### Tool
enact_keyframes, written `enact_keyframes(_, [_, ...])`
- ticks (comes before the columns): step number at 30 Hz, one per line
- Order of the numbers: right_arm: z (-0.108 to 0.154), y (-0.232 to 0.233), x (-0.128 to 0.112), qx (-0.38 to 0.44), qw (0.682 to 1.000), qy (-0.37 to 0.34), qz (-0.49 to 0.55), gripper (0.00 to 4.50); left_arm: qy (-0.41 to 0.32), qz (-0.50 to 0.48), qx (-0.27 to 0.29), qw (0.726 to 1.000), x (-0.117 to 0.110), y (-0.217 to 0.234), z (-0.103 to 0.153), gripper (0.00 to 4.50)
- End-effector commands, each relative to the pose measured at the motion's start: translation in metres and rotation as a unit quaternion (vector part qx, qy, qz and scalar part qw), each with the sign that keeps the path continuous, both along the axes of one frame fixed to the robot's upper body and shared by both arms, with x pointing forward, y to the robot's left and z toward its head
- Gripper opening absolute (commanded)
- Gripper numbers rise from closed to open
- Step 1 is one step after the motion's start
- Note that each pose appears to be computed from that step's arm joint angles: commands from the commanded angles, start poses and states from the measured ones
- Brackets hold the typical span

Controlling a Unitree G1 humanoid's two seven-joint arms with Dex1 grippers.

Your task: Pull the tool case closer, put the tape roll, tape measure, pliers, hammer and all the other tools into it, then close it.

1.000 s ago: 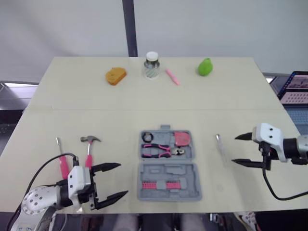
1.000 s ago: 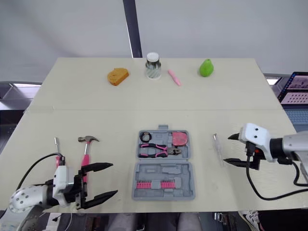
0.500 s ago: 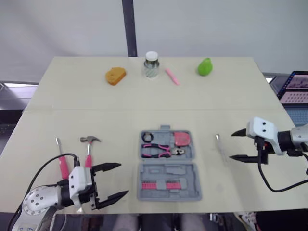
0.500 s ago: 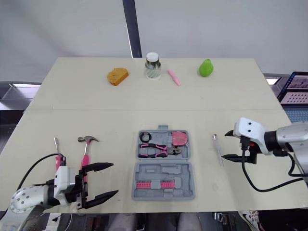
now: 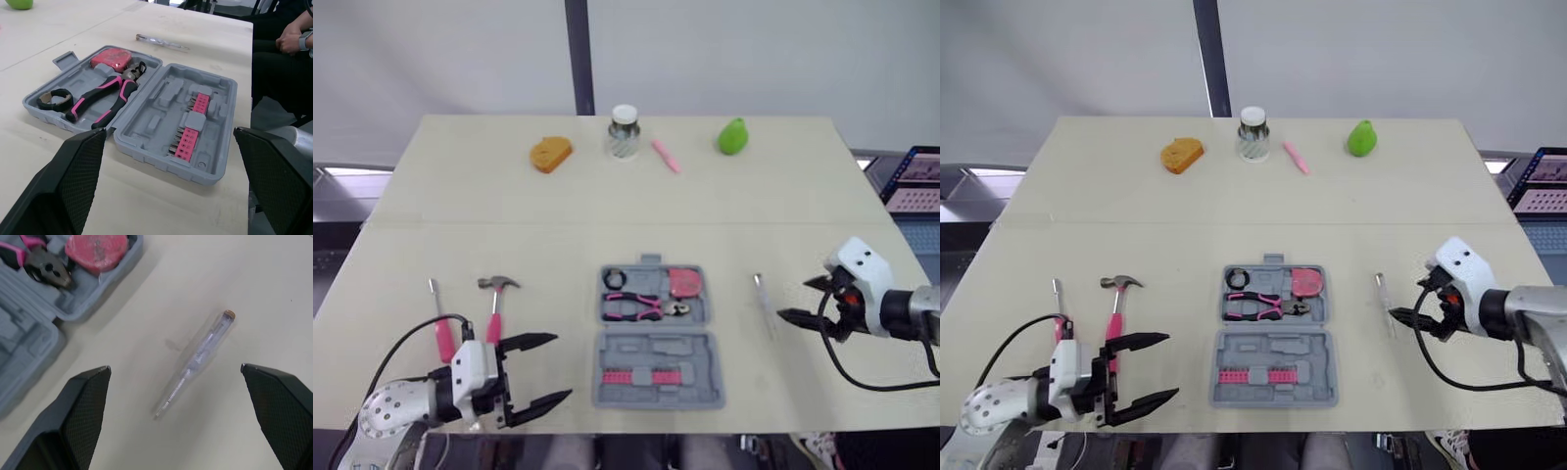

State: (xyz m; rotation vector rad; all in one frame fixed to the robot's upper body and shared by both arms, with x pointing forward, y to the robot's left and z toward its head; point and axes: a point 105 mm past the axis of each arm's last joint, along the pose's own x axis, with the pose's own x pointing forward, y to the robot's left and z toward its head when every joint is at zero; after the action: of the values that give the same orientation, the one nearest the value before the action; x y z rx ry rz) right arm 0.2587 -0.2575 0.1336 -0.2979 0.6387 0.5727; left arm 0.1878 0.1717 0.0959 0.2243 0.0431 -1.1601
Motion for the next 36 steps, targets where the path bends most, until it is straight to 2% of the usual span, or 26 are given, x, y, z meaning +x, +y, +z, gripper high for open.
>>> enact_keyframes(1, [-0.001, 0.002, -0.010, 0.007, 0.999, -0.013, -0.044, 4.50, -0.009, -0.012, -0.010, 1.000, 0.000, -0.006, 0.005, 4.47])
enact_keyframes(5, [-0.012, 0.005, -0.012, 0.014, 0.994, -0.028, -0.100, 4.50, -0.008, -0.012, -0.022, 1.000, 0.004, -0.010, 0.007, 4.47])
enact_keyframes(13, [-0.034, 0.018, 0.002, 0.031, 0.976, -0.048, -0.212, 4.50, -0.007, -0.014, -0.029, 0.999, 0.007, -0.016, 0.006, 4.47])
enact_keyframes(24, [-0.053, 0.016, 0.021, 0.014, 0.967, -0.040, -0.251, 4.50, -0.006, -0.008, -0.027, 1.000, 0.005, -0.015, 0.007, 4.47])
enact_keyframes(36, [-0.062, 0.016, 0.055, 0.050, 0.959, -0.025, -0.277, 4.50, -0.008, 0.004, -0.023, 1.000, 0.002, -0.015, 0.007, 4.47])
